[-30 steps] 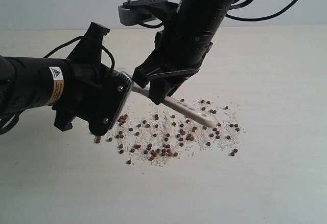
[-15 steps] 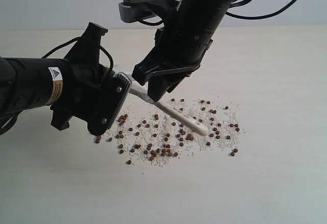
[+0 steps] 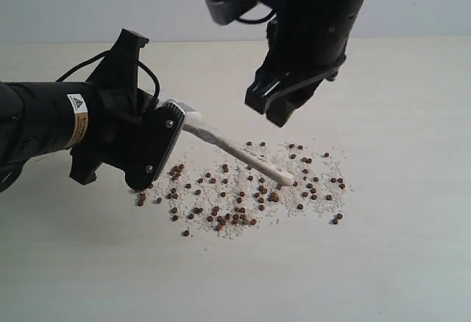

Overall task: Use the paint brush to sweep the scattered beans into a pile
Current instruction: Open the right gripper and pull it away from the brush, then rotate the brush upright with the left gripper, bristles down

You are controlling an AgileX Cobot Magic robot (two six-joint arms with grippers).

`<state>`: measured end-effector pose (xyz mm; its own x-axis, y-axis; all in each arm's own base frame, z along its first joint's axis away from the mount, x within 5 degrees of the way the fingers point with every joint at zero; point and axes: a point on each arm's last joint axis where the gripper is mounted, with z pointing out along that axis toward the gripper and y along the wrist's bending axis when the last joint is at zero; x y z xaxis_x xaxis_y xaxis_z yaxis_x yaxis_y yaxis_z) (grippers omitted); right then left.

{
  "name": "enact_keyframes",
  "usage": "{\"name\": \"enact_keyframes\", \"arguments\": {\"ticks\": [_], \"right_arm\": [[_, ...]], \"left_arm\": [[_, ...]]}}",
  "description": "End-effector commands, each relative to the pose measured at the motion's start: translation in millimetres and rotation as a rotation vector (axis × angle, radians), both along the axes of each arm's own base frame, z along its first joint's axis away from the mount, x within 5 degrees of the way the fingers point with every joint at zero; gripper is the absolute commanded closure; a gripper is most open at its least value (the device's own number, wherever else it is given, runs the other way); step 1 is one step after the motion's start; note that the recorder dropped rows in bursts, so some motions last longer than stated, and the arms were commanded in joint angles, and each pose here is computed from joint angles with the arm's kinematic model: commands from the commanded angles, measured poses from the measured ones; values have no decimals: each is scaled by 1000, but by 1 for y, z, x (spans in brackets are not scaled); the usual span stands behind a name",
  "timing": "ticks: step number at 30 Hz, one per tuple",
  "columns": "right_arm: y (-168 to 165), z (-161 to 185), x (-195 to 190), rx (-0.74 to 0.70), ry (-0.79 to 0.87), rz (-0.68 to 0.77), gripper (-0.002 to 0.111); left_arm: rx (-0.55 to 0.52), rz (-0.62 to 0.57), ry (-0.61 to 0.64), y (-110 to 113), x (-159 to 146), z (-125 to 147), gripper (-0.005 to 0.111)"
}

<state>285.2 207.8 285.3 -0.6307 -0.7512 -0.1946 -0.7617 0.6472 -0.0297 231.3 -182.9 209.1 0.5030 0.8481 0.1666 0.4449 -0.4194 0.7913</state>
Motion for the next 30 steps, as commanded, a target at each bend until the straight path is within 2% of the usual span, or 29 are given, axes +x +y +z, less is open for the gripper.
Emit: {"name": "enact_keyframes", "arguments": {"ticks": [1, 2, 4, 5, 6, 7, 9, 11, 14, 16, 19, 22, 26, 27, 29, 30], "right_arm": [[-18, 52, -19, 72, -155, 6, 57], [-21, 61, -23, 94, -185, 5, 57], [-34, 92, -41, 155, -270, 4, 57], [-45, 111, -55, 201, -317, -23, 57], [-48, 118, -61, 219, -334, -35, 57], [-58, 133, -74, 265, -370, -71, 57], [-68, 140, -87, 287, -372, -114, 57], [-79, 137, -91, 229, -385, -185, 57], [-104, 115, -97, 69, -447, -302, 57], [-127, 92, -104, -73, -511, -392, 59], [-141, 69, -113, -153, -518, -437, 59], [-147, 55, -115, -148, -570, -482, 59], [-153, 37, -115, -222, -594, -508, 60], [-154, 32, -114, -224, -598, -508, 60], [-149, 24, -113, -166, -608, -516, 60], [-147, 23, -111, -133, -618, -521, 60]], "left_arm": [[-30, 51, 22, 1, 0, -1, 107], [-43, 79, 30, 2, 0, 0, 107], [-123, 220, 74, 5, 4, 4, 107], [-200, 322, 115, 5, 7, 9, 107], [-244, 367, 145, 4, 7, 11, 107], [-334, 442, 202, 1, 9, 16, 107], [-447, 531, 298, -4, 9, 23, 107], [-523, 592, 388, -8, 6, 27, 107], [-644, 654, 479, -9, -1, 33, 107], [-791, 685, 554, -10, -7, 46, 107], [-937, 678, 610, -13, -12, 58, 107], [-1054, 657, 653, -13, -19, 59, 107], [-1213, 620, 703, -6, -33, 39, 107], [-1297, 597, 726, -2, -39, 29, 107], [-1443, 492, 782, 1, -51, 20, 107], [-1468, 447, 808, 1, -56, 18, 107]]}}
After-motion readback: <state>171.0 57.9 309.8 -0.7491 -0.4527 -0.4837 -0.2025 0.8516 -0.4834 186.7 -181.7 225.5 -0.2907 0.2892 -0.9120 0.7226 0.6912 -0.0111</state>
